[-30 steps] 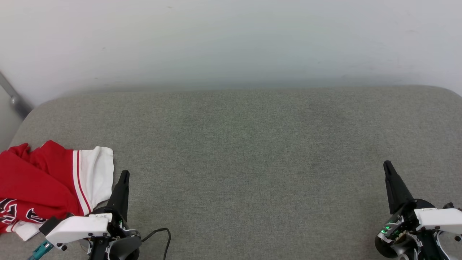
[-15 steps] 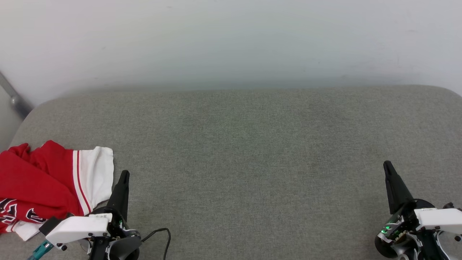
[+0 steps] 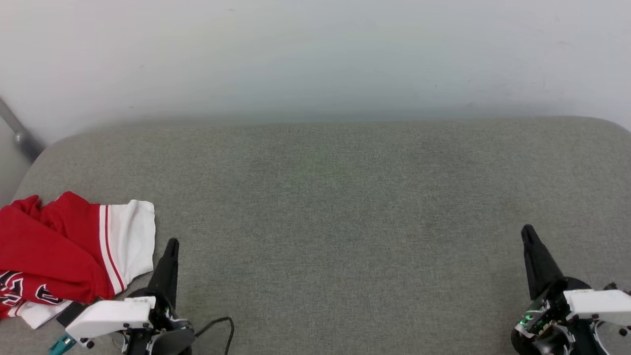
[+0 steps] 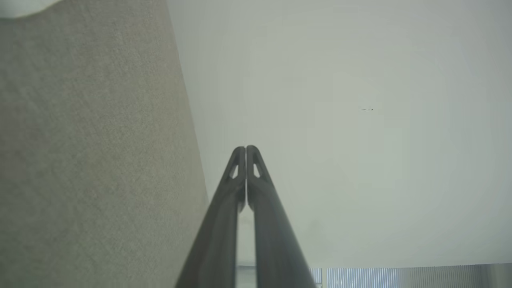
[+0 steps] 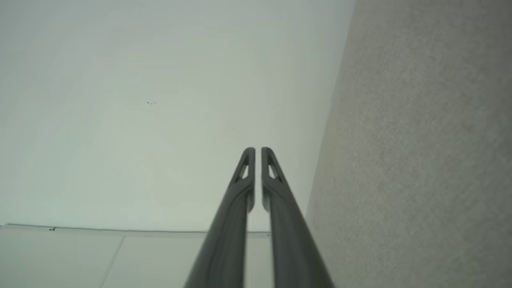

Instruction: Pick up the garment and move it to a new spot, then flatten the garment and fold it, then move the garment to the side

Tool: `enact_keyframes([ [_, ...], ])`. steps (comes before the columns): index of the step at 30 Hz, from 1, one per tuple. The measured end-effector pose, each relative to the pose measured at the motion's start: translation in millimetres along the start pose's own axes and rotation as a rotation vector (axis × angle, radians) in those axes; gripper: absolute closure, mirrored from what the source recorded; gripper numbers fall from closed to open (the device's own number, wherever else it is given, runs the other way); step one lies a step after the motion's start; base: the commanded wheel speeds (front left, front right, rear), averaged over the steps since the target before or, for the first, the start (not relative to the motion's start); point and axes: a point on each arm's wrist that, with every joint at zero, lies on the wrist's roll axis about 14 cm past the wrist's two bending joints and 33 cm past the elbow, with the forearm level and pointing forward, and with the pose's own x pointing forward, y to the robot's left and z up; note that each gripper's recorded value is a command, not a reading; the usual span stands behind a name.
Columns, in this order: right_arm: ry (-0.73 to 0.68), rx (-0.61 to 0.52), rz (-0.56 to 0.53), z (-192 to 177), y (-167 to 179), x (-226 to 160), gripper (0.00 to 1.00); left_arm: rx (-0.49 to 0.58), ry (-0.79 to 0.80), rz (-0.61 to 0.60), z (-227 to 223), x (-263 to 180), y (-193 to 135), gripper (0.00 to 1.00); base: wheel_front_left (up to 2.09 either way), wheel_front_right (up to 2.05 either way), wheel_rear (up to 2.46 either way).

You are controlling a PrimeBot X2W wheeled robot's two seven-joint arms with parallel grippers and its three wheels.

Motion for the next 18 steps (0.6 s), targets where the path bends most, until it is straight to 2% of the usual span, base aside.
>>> enact_keyframes([
  [5, -0.006, 0.003, -0.059, 0, -20, -9, 0.00, -0.005, 0.006, 0.061, -3, -9, 21, 0.00, 0.00, 0.00, 0.00],
  [13, -0.014, -0.028, -0.045, -3, -15, -10, 0.00, 0.004, 0.006, 0.032, -11, -7, 11, 0.00, 0.00, 0.00, 0.00],
  [18, -0.012, -0.092, -0.028, -6, -9, -8, 0.00, 0.051, 0.005, 0.009, -14, -6, 4, 0.00, 0.00, 0.00, 0.00],
])
